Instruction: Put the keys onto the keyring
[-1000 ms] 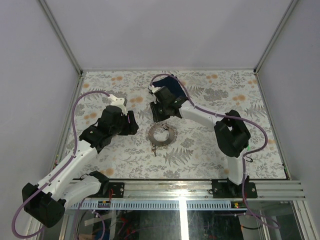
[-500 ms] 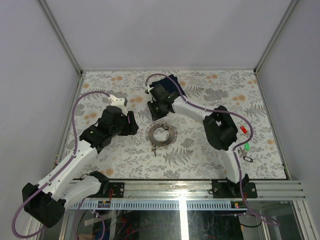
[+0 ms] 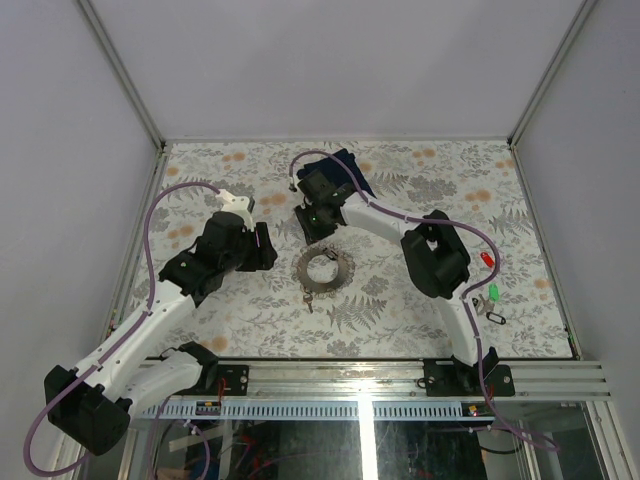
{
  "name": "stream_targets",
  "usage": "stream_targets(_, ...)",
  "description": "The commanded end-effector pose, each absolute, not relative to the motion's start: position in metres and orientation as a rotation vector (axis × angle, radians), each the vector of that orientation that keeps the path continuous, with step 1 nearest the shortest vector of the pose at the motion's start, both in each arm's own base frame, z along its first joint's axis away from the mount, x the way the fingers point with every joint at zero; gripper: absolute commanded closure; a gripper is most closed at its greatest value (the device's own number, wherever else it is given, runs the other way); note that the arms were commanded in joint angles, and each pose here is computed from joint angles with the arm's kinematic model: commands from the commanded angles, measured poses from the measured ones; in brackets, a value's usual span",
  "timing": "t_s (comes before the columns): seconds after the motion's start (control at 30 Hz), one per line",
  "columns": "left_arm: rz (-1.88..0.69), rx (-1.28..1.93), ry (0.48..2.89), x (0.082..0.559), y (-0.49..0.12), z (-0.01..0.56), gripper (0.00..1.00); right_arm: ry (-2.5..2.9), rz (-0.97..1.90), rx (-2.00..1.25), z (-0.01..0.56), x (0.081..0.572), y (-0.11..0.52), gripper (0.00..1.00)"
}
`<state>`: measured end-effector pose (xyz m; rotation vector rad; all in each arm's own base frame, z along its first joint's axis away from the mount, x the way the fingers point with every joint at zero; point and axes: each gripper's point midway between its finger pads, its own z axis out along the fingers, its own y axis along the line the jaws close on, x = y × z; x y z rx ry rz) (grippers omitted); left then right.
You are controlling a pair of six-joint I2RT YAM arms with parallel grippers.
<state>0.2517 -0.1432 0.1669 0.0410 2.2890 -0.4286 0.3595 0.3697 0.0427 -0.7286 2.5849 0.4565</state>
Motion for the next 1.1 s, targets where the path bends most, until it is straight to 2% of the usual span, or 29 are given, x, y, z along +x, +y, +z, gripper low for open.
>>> stream_targets(0.0,-0.443,0.041,2.265,0.253,-0.145,0.171,0.44,2.598,0.461,-0.755,0.034,0.364,0.373,0.68)
stream_targets(0.33,-0.443,0.046,2.275,0.254,-0.146,0.168,0.44,2.616,0.441,-0.774,0.025,0.363,0.37,0.68)
stream_targets(0.5,-0.443,0.046,2.277,0.253,-0.146,0.168,0.45,2.613,0.456,-0.787,0.026,0.361,0.372,0.72)
stream_targets(0.83,-0.441,0.044,2.274,0.254,-0.146,0.169,0.47,2.484,0.593,-0.831,0.062,0.361,0.388,1.0)
stream_targets(1.0,-0.441,0.047,2.272,0.254,-0.145,0.169,0.48,2.421,0.539,-0.793,0.081,0.37,0.381,0.99)
stream_targets(1.07,-0.441,0.047,2.274,0.253,-0.146,0.169,0.48,2.416,0.523,-0.782,0.083,0.372,0.379,0.89)
